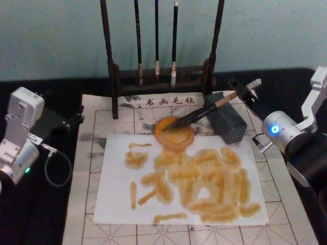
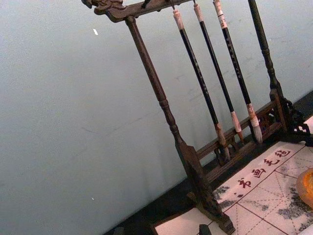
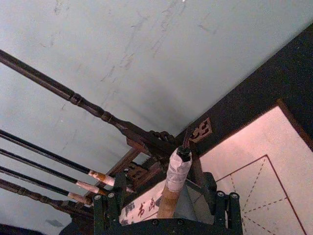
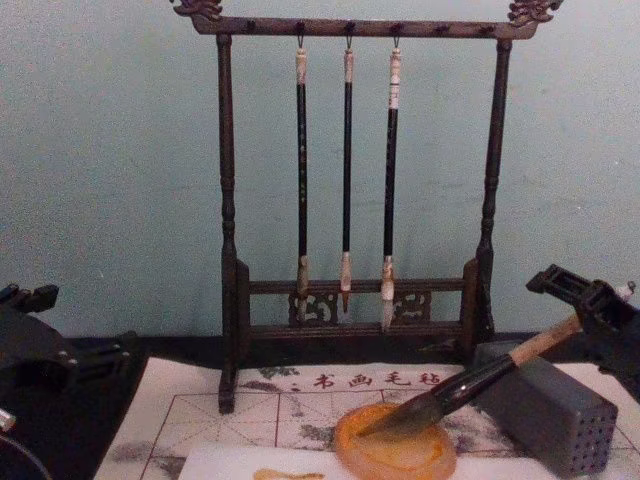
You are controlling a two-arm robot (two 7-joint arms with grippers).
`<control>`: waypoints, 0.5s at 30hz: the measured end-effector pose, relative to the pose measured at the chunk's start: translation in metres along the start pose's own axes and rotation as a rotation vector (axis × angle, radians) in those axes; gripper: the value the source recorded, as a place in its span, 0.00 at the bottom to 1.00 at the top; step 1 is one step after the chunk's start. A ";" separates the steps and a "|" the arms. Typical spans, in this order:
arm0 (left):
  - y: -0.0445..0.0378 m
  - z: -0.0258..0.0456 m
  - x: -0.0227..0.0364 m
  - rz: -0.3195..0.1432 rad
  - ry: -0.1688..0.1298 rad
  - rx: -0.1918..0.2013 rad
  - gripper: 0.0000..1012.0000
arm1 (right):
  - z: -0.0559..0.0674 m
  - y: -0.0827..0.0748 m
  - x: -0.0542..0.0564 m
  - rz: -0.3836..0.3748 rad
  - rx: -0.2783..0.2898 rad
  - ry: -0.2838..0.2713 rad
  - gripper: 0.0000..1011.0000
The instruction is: Pick up the brush from the inkstone, write on the paper, then place the brush back to its original position.
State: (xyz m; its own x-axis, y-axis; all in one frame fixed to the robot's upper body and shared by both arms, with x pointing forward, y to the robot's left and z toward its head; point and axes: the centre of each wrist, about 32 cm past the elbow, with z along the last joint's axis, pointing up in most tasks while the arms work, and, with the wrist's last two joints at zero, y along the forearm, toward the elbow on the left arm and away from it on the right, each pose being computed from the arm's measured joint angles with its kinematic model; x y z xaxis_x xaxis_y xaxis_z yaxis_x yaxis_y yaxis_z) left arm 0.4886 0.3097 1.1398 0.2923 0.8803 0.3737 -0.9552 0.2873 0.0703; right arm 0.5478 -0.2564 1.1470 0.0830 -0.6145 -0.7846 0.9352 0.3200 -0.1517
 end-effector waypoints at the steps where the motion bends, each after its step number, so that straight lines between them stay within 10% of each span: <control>1: 0.0000 0.0000 0.0000 0.000 0.000 0.000 0.99 | 0.000 0.000 0.000 -0.001 0.001 0.001 0.99; 15: 0.0000 0.0000 0.0000 0.000 0.000 0.000 0.99 | -0.001 0.002 0.000 -0.015 0.005 0.008 0.99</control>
State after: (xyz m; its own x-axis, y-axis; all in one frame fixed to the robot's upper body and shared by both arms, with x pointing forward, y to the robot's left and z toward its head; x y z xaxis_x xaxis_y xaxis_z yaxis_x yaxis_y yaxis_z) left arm 0.4886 0.3097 1.1398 0.2923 0.8803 0.3737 -0.9553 0.2873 0.0702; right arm 0.5489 -0.2552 1.1456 0.0659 -0.6131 -0.7873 0.9380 0.3071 -0.1607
